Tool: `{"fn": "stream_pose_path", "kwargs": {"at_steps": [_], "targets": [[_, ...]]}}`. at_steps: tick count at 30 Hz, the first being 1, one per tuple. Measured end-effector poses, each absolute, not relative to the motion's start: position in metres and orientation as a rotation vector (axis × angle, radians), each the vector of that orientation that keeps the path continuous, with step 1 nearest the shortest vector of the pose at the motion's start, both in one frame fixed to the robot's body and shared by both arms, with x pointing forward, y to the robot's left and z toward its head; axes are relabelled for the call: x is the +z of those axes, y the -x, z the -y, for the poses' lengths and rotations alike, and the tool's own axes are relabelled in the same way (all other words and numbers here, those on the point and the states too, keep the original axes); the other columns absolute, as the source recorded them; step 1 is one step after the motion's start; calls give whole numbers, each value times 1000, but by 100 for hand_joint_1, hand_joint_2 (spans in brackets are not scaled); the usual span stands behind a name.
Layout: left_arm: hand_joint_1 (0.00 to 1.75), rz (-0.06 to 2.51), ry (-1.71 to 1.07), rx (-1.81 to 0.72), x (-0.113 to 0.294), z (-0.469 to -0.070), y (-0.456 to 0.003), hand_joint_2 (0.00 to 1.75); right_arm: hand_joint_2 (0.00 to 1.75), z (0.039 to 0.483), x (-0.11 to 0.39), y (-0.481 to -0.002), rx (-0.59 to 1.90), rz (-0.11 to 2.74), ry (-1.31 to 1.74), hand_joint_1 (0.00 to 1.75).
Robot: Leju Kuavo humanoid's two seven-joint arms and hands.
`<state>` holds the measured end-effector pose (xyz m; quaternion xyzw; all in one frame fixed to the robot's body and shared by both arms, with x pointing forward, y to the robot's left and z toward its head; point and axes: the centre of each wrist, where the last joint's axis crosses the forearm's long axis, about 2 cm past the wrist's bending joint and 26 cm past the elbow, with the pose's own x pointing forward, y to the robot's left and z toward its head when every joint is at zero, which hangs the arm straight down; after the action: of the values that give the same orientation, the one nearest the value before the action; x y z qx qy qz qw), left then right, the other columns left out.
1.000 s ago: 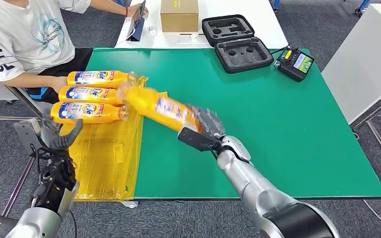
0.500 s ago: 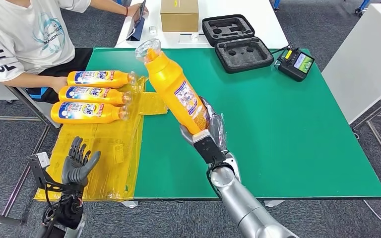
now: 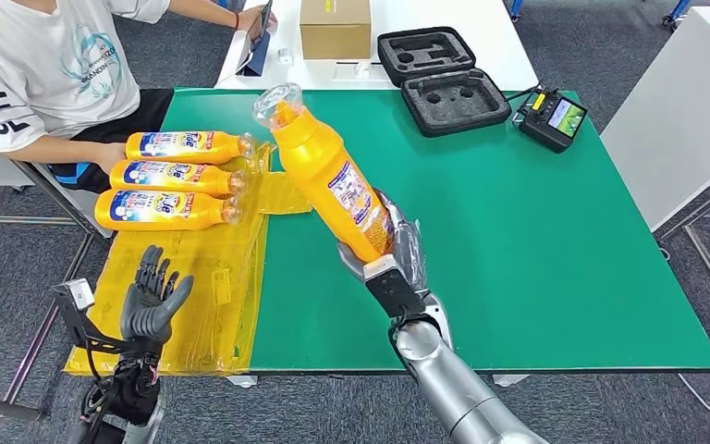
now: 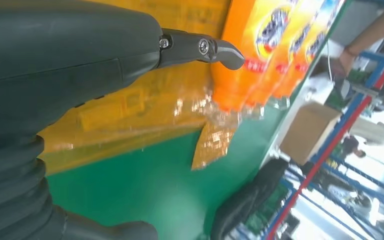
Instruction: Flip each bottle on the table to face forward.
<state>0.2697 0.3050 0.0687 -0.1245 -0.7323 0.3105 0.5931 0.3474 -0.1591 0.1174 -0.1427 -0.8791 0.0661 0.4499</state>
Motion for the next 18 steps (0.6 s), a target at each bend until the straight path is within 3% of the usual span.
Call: {"fn": "stream_pose_path", "kwargs": {"at_steps": [18], "targets": [[0,1808,606,591,108,-269,-282,175,175,133,77,-325,404,2032,151,175]]}}
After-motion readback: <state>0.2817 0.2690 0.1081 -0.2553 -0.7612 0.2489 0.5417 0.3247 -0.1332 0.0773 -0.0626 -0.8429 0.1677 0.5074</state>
